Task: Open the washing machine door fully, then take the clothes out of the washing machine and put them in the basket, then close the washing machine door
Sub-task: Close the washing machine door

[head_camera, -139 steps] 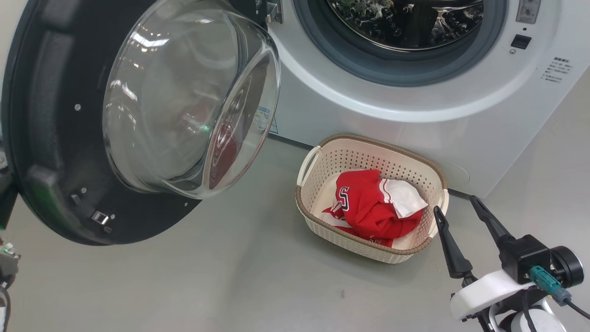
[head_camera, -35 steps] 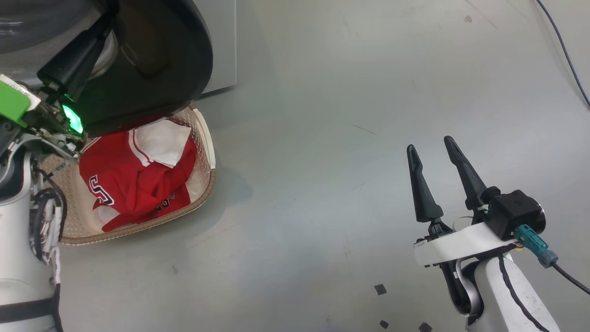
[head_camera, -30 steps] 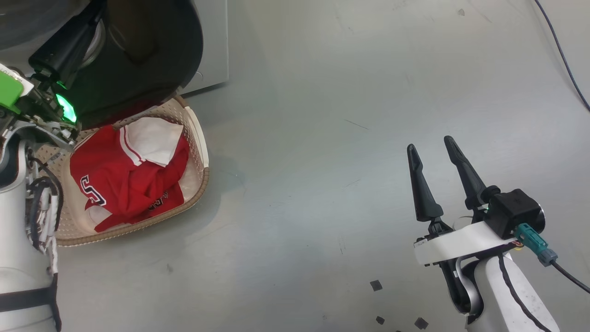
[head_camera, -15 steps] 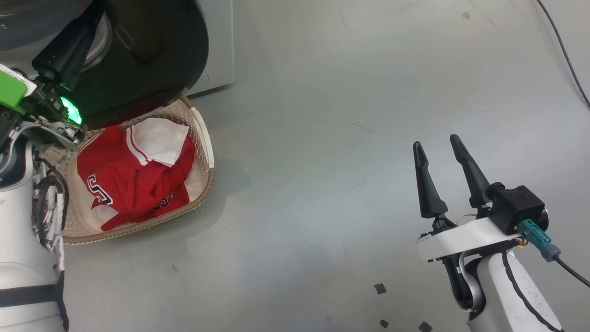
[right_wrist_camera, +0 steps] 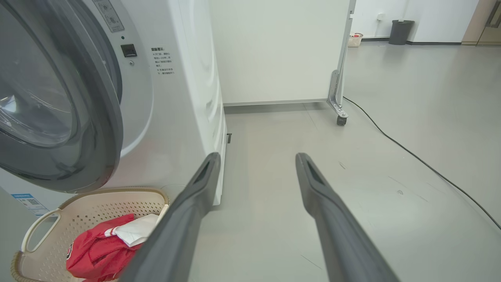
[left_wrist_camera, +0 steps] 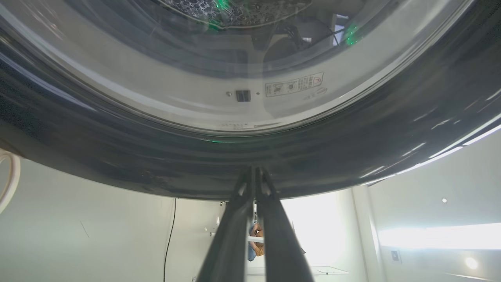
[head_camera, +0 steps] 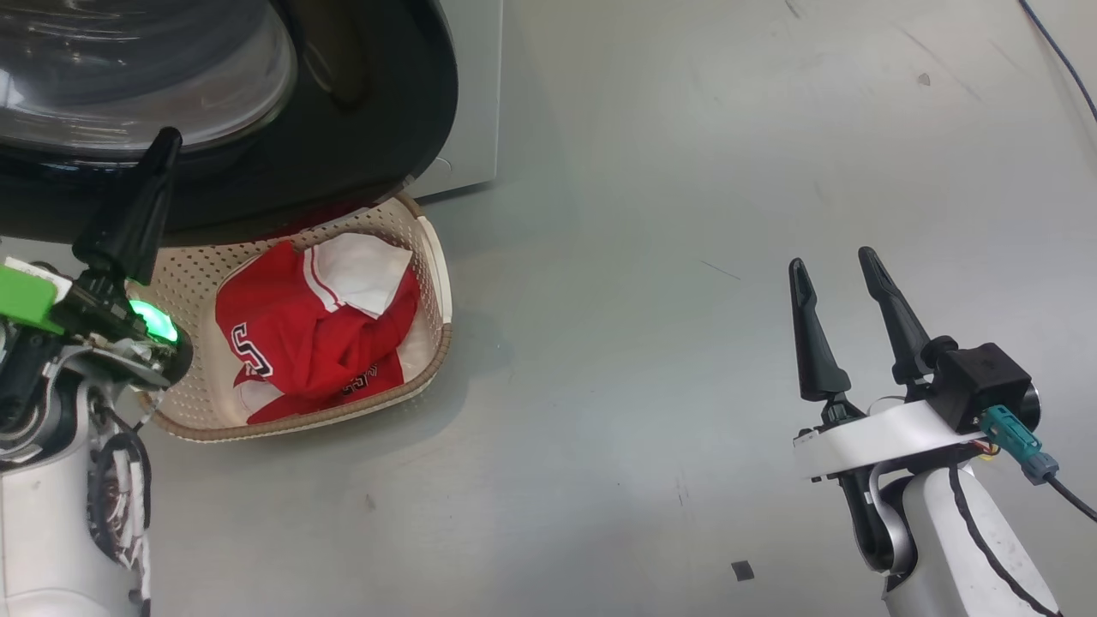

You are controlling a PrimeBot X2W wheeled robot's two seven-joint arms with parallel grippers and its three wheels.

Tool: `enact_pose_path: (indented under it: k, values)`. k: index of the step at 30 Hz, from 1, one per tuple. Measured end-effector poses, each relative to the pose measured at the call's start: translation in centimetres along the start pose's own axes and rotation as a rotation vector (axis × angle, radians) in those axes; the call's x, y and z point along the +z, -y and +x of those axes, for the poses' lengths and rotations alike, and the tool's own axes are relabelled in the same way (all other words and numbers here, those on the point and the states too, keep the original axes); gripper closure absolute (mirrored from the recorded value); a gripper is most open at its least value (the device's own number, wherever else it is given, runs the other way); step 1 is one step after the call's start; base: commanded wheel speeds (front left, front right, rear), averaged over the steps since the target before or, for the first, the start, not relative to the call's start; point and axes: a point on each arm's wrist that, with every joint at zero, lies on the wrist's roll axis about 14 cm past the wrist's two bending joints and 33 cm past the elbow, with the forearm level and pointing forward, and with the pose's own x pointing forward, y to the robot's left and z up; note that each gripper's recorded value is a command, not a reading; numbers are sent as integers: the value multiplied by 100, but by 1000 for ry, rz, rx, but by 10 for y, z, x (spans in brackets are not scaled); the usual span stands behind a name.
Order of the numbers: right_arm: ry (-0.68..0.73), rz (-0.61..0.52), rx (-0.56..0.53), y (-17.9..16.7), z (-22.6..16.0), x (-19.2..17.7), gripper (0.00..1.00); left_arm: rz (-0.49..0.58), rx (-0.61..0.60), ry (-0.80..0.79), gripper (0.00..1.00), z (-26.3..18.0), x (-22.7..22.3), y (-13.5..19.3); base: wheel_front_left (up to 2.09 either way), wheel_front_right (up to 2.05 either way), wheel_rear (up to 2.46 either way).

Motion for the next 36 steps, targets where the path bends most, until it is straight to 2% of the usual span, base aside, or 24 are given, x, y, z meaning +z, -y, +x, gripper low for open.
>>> enact_pose_path:
  k: [1, 3, 4, 8, 16, 26, 31, 36]
  values:
    - [4, 0, 5, -1, 0, 1, 0, -4, 0, 17, 84, -5, 2, 0, 0, 0, 0]
    - [10, 0, 14, -4, 1, 3, 0, -1, -3, 38, 39, -15, 3, 3, 0, 0, 0]
    - [14, -2, 20, -5, 1, 4, 0, 5, -9, 48, 2, -20, 3, 7, 0, 0, 0]
    - [23, -11, 49, -12, 1, 7, 0, 44, -57, 127, 0, -42, 13, 31, 0, 0, 0]
    - [45, -21, 110, -30, 2, 15, 0, 145, -51, 263, 0, -86, 24, 50, 0, 0, 0]
    - [49, -21, 174, -50, -5, 16, 0, 400, 47, 465, 0, -143, 36, 64, 0, 0, 0]
    - [58, -20, 201, -59, -9, 19, 0, 609, 115, 524, 0, -161, 29, 72, 0, 0, 0]
    - [67, -19, 223, -66, -15, 23, 0, 924, 221, 559, 0, -186, 28, 78, 0, 0, 0]
